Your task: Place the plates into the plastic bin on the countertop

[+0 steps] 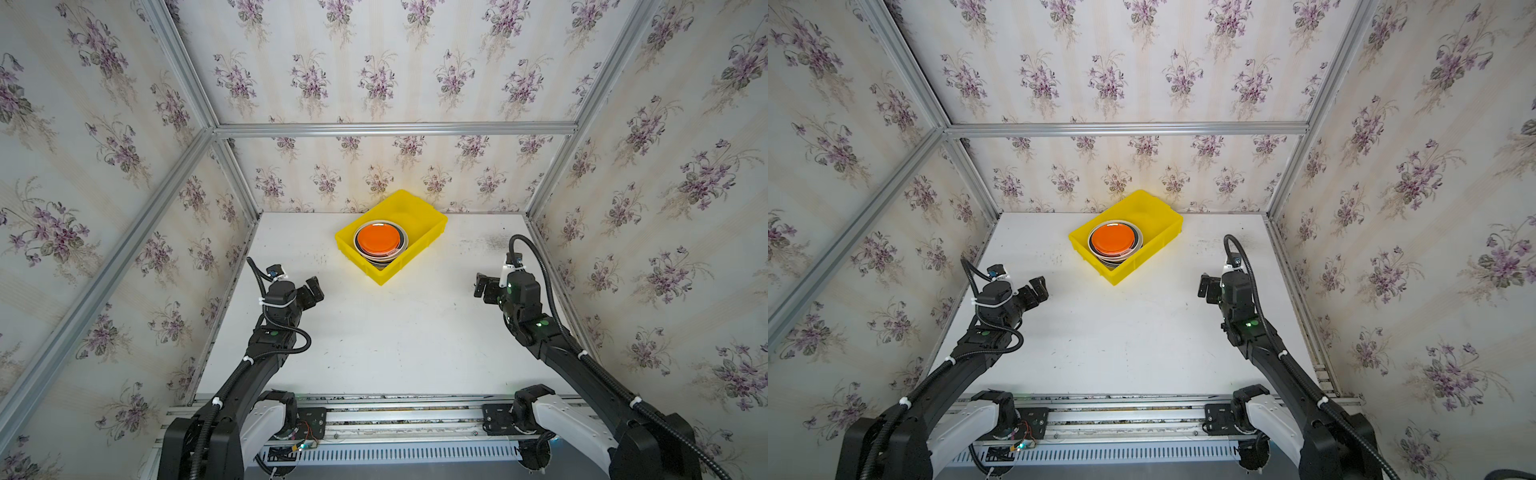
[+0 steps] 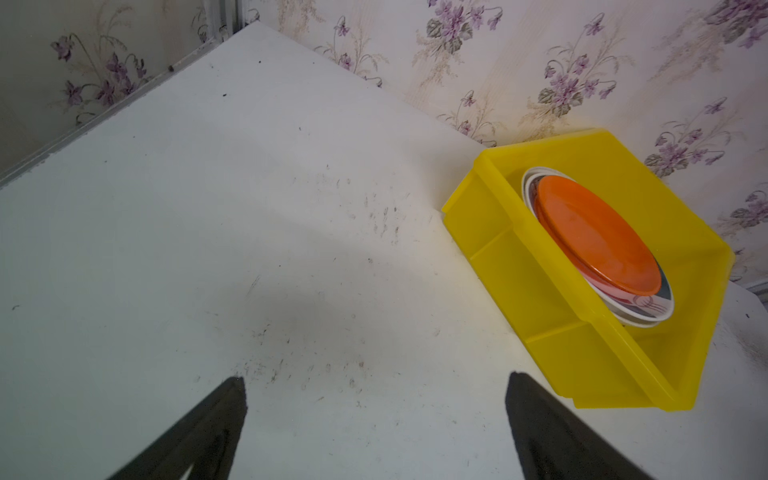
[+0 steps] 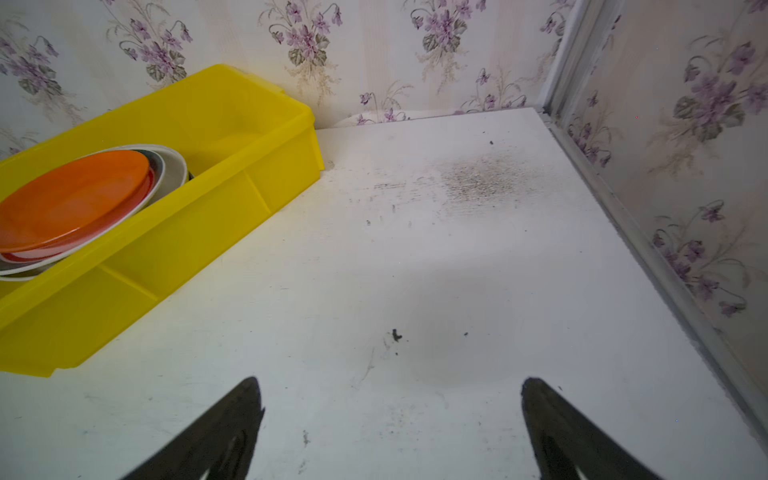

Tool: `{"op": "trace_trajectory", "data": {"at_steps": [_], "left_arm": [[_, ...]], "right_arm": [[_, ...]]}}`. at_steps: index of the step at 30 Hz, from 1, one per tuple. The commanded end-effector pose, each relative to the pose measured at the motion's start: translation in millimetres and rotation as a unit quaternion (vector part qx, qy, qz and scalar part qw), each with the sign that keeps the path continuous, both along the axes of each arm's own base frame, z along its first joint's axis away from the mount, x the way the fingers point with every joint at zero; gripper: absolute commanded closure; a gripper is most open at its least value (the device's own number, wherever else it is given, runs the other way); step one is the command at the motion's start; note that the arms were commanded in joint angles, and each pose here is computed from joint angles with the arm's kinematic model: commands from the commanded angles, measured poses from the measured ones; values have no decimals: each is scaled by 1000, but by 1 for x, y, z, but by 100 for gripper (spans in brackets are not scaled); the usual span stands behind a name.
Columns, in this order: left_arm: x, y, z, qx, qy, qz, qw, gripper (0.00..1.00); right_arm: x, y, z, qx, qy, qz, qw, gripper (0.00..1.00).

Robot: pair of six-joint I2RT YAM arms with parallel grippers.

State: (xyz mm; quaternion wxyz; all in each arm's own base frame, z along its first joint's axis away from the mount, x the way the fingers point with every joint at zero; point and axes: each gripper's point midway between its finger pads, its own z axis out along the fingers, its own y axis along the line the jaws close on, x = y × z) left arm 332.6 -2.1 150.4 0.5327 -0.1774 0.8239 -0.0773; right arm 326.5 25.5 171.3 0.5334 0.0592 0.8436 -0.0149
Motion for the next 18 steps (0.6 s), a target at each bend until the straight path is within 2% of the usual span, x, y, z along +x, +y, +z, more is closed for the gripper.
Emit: {"op": "trace_trajectory", "data": {"at_steps": [1, 6, 10, 13, 18], "left_arm": [[-1, 12, 19, 46, -39, 11, 998, 0], [-6, 22, 31, 112, -80, 22, 990, 0], [-15, 34, 21, 183, -130, 39, 974, 0], [-20, 42, 21, 190, -162, 71, 966, 0], [5, 29, 20, 192, -162, 29, 967, 0]], "right_arm": [[-1, -27, 18, -39, -62, -67, 995, 1], [-7, -41, -6, -48, -70, -107, 991, 1], [-8, -49, -17, -64, -74, -125, 987, 1], [-6, -50, -24, -61, -95, -131, 985, 1], [6, -50, -40, -61, -105, -133, 984, 1]]}}
